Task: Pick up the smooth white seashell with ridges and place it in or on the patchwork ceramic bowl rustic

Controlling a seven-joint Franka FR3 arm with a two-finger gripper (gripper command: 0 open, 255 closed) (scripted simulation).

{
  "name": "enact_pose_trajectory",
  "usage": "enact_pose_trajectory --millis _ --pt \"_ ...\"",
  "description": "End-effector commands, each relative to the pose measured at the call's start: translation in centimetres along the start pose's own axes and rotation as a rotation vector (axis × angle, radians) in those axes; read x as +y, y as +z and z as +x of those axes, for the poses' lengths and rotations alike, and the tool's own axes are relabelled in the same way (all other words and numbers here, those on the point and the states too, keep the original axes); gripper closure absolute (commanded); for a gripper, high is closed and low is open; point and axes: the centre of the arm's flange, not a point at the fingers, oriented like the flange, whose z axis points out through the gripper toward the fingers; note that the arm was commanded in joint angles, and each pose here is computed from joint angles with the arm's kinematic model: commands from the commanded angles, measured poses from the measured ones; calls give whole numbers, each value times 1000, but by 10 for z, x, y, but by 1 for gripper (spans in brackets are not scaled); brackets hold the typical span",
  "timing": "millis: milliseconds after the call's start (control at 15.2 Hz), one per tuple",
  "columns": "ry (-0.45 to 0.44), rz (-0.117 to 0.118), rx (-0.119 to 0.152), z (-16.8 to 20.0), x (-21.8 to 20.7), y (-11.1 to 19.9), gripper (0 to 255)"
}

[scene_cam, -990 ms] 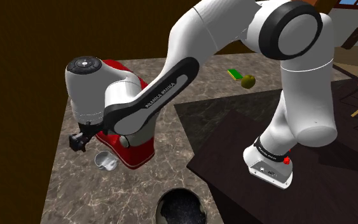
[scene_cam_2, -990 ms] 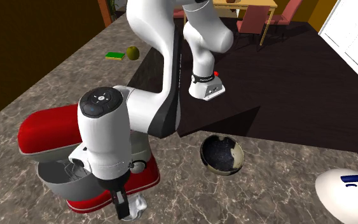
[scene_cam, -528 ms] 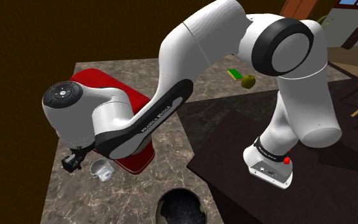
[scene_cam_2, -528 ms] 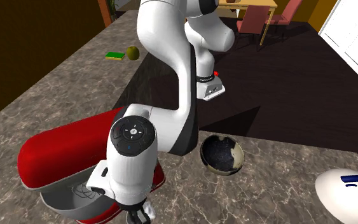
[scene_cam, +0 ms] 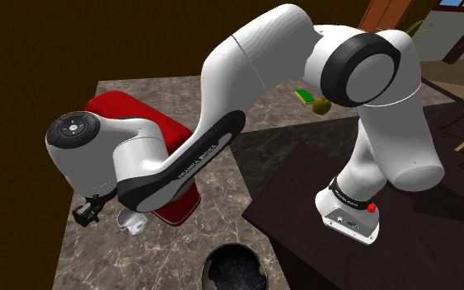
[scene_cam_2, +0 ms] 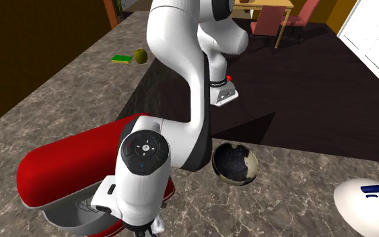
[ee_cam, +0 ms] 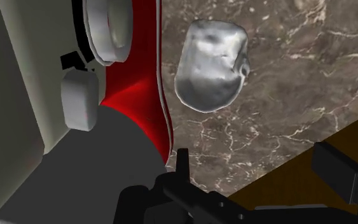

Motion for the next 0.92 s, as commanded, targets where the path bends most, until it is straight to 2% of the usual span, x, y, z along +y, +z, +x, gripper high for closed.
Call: enact_pose_trajectory --millis 0,330,396,858 --pt "27 -34 -30 -15 -5 16 0" --pt "120 -139 -106 -56 -18 56 0" --pt "126 -145 -111 -59 -18 59 0" --pt "126 -145 -111 -64 -13 98 0"
